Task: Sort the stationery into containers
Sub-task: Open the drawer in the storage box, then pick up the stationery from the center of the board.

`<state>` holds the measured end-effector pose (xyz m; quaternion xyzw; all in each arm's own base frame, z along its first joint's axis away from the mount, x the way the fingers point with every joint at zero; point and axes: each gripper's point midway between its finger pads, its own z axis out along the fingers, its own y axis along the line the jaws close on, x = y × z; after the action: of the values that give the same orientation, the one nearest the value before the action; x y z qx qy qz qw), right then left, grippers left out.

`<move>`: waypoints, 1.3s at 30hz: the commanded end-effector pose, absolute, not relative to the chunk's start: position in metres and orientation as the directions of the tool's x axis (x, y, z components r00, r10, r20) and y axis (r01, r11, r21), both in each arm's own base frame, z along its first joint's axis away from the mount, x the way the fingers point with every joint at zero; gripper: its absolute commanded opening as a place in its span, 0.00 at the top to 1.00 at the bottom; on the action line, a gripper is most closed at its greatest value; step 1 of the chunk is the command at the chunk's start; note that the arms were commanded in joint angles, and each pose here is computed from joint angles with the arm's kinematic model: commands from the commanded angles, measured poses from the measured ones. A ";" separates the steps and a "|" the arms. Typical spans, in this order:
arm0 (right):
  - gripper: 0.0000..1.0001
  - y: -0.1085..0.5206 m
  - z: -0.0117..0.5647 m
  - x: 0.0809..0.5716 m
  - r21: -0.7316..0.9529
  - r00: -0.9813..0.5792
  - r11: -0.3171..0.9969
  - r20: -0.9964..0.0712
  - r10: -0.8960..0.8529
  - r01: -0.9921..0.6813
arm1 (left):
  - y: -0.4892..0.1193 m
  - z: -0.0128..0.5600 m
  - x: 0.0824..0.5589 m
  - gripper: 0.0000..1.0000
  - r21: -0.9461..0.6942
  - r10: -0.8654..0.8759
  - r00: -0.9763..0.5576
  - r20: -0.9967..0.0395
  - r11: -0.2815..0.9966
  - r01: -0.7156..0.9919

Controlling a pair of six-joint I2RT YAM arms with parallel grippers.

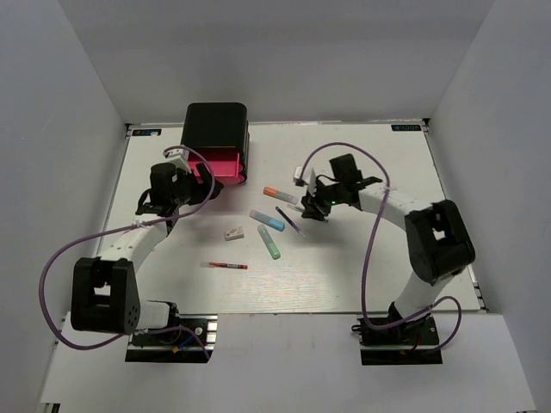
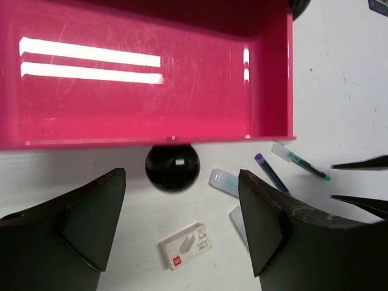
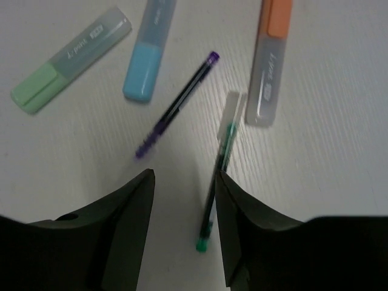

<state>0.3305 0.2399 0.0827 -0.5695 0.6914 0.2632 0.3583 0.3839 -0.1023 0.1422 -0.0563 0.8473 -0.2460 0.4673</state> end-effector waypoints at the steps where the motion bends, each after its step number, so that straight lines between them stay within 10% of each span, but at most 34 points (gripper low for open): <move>1: 0.50 0.288 0.102 0.349 -0.116 -0.010 0.186 -0.825 -0.565 -0.976 | -0.104 0.161 0.368 0.15 -0.462 -0.314 -0.520 -0.794 0.868 0.183; 30: 0.34 0.382 0.031 0.345 -0.119 0.004 0.122 -0.730 -0.684 -0.985 | -0.092 0.150 0.280 0.13 -0.538 -0.422 -0.547 -0.724 0.841 0.064; 33: 0.39 0.379 0.024 0.342 -0.112 -0.003 0.119 -0.717 -0.697 -0.987 | -0.094 0.144 0.275 0.13 -0.561 -0.442 -0.560 -0.701 0.827 0.049; 39: 0.87 0.379 0.052 0.342 -0.140 0.044 0.089 -0.737 -0.675 -0.986 | -0.098 0.141 0.272 0.13 -0.583 -0.456 -0.569 -0.684 0.811 0.050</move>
<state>0.3410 0.3785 0.0269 -0.6310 0.6666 0.2248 0.3269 0.2747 -0.0941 0.1356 -0.1223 0.8465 -0.2689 0.4429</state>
